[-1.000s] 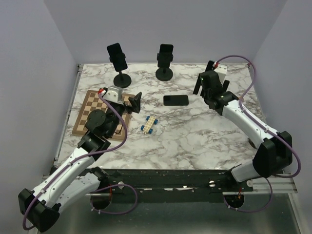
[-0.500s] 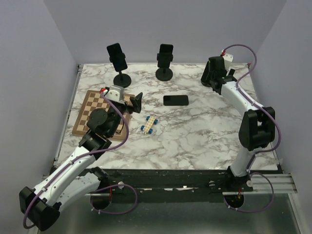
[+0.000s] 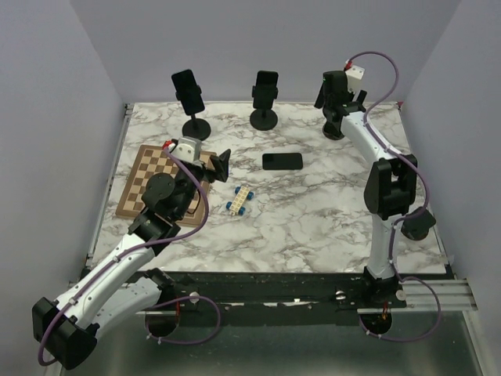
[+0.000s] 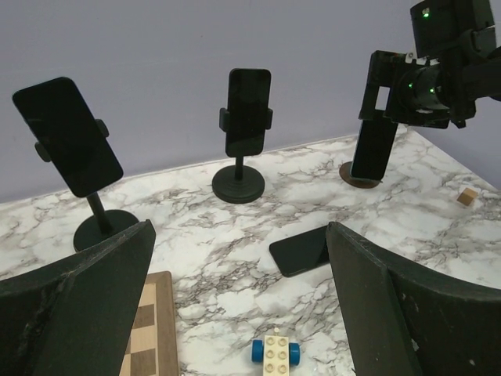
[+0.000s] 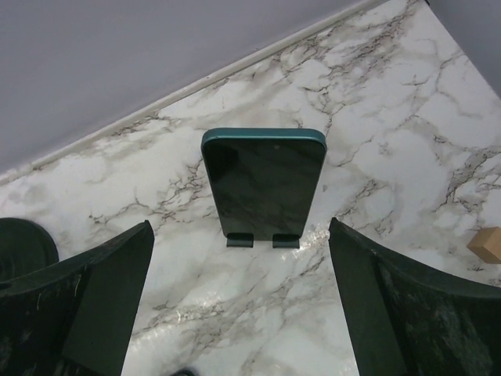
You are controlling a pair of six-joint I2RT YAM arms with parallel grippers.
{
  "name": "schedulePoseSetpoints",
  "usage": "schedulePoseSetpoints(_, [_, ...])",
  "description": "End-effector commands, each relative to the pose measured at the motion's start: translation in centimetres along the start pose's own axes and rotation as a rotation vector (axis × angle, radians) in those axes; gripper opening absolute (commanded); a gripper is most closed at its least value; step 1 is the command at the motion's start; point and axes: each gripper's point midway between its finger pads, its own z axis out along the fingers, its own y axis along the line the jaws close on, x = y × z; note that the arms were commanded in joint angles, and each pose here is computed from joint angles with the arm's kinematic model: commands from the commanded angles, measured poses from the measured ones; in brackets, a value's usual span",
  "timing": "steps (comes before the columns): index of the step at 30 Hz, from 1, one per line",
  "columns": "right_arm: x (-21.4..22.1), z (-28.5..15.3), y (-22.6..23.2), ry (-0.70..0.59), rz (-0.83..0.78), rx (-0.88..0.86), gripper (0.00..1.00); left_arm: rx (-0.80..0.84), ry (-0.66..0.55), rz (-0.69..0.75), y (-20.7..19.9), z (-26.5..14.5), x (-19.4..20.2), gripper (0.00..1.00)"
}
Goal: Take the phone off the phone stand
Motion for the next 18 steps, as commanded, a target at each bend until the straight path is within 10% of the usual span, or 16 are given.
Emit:
schedulePoseSetpoints(1, [1.0, 1.7, -0.9, 0.021, -0.02, 0.106, 1.0, 0.028, -0.032, -0.025, -0.5, 0.1, -1.6, 0.99])
schedulePoseSetpoints(18, [2.9, 3.5, -1.7, 0.041, -0.041, 0.188, 1.0, 0.015, -0.024, -0.027, -0.1, 0.3, -1.3, 0.99])
